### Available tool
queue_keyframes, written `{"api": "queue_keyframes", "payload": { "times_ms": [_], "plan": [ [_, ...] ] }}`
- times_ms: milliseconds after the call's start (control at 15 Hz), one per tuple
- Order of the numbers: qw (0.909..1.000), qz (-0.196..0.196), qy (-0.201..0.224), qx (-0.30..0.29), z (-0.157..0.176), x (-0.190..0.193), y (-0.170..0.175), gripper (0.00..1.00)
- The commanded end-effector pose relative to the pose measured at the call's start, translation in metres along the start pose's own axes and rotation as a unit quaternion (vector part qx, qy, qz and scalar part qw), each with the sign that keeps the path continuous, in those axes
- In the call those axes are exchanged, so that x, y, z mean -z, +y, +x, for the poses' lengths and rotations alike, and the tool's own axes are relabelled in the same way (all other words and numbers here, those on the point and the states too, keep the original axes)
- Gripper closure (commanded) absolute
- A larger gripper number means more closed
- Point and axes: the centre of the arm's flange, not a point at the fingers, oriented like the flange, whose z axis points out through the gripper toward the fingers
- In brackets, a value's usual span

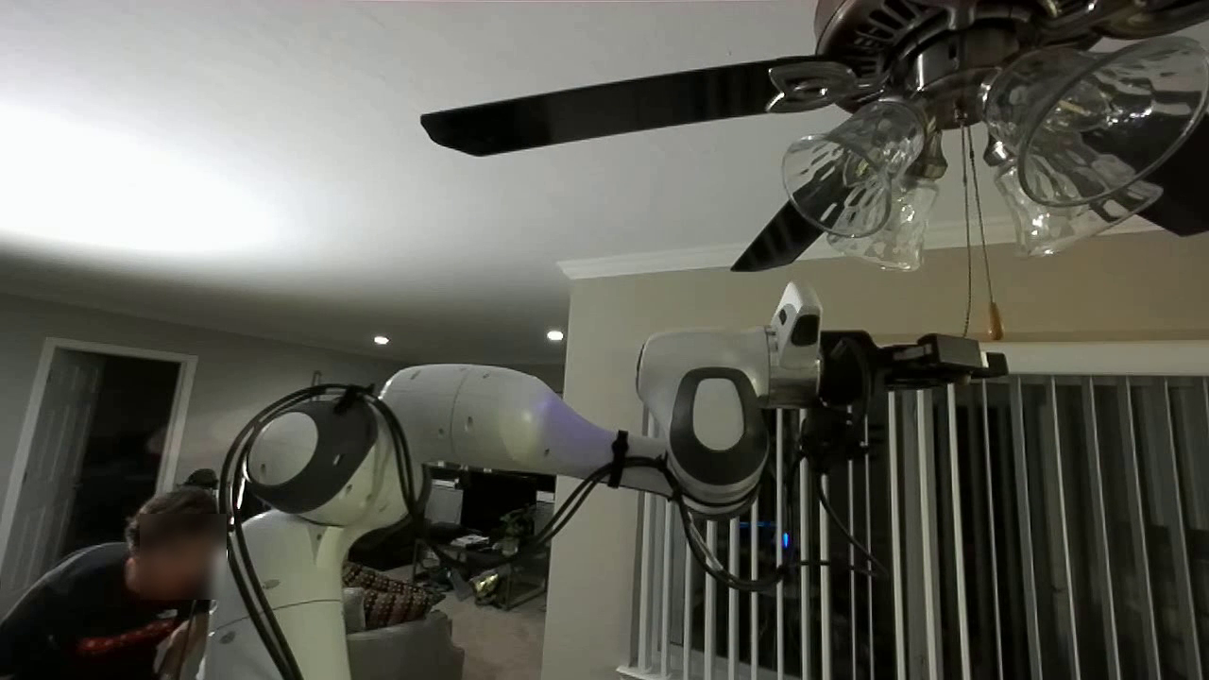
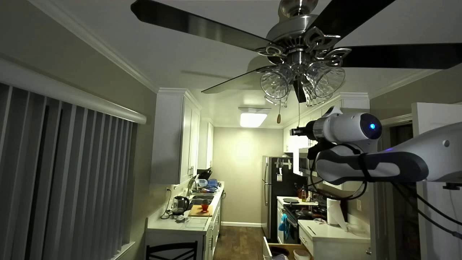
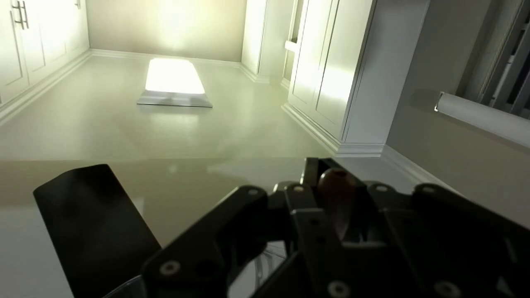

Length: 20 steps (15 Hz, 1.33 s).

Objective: Pull down the switch to turn on the light

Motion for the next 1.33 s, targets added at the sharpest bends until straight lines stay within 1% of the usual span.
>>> {"api": "queue_keyframes", "payload": {
  "times_ms": [0,333,667,933,1067,1200,1267],
  "plan": [
    [0.9998,0.002,-0.008,0.019,-0.004,0.004,0.006,0.96],
    [0.9993,0.003,-0.023,0.029,-0.02,-0.002,0.005,0.96],
    [0.9988,0.003,-0.032,0.036,-0.024,-0.005,0.004,0.96],
    [0.9973,-0.004,-0.054,0.051,-0.031,-0.008,0.005,0.96],
    [0.9973,-0.004,-0.051,0.051,-0.03,-0.007,0.006,0.96],
    [0.9982,0.002,-0.04,0.044,-0.025,-0.004,0.007,0.96],
    [0.999,0.007,-0.025,0.035,-0.021,-0.002,0.006,0.96]
  ]
}}
